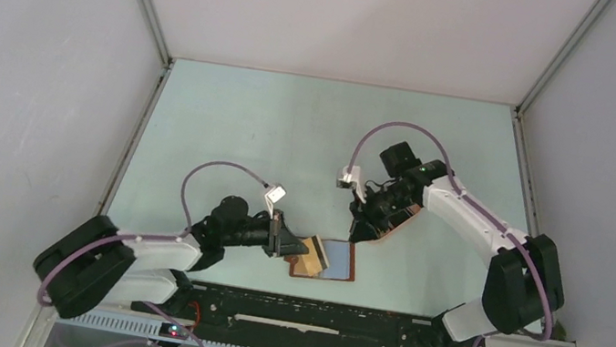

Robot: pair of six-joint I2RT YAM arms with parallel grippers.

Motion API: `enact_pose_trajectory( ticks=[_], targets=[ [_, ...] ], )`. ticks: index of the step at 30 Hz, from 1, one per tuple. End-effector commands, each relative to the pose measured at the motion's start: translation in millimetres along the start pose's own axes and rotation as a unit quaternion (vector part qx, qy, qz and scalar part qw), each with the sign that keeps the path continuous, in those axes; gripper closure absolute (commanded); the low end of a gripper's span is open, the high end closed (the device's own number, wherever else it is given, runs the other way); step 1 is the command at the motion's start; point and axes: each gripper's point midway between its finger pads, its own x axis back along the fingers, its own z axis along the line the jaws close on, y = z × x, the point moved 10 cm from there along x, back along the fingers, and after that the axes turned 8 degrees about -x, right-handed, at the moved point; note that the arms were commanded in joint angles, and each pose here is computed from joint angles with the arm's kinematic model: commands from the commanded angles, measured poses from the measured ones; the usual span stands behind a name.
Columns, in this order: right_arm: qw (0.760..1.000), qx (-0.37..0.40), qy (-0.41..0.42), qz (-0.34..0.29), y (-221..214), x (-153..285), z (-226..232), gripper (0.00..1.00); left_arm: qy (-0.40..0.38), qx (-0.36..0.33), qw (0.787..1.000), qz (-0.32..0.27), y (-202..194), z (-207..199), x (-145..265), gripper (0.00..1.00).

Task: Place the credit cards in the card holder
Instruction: Insert the credit card into the card holder.

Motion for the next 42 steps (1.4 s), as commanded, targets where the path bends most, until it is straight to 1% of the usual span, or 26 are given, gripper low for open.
enact_pose_trajectory(
  ticks=[1,3,5,9,12,18,23,26,31,42],
  targets=[
    [0.998,0.050,-0.014,0.043,-2,-19,0,0.64,0.093,-0.041,0.994,0.040,11,2,8,1.00],
    [0.995,0.085,-0.012,0.046,-5,-25,3,0.74,0.100,-0.052,0.993,0.041,13,0,11,1.00],
    [0.990,0.135,-0.014,0.047,-10,-30,6,0.80,0.097,-0.060,0.993,0.036,15,-2,13,1.00],
    [0.967,0.252,-0.013,0.026,-21,-33,16,0.85,0.086,-0.075,0.993,0.039,15,-2,12,1.00],
    [0.956,0.292,-0.009,0.016,-27,-34,18,0.87,0.074,-0.076,0.994,0.040,17,-2,8,1.00],
    [0.948,0.315,-0.022,0.044,-34,-44,13,0.88,0.059,-0.070,0.995,0.033,23,-2,0,1.00],
    [0.932,0.352,-0.030,0.081,-41,-58,13,0.89,0.057,-0.051,0.997,0.019,27,0,-2,1.00],
    [0.925,0.362,-0.035,0.106,-44,-65,11,0.89,0.049,-0.034,0.998,0.012,28,2,-2,1.00],
    [0.920,0.368,-0.035,0.128,-48,-71,10,0.89,0.036,-0.014,0.999,0.019,27,4,-6,1.00],
    [0.915,0.371,-0.034,0.154,-53,-77,8,0.90,0.038,0.007,0.999,0.032,23,14,-10,1.00]
  ],
)
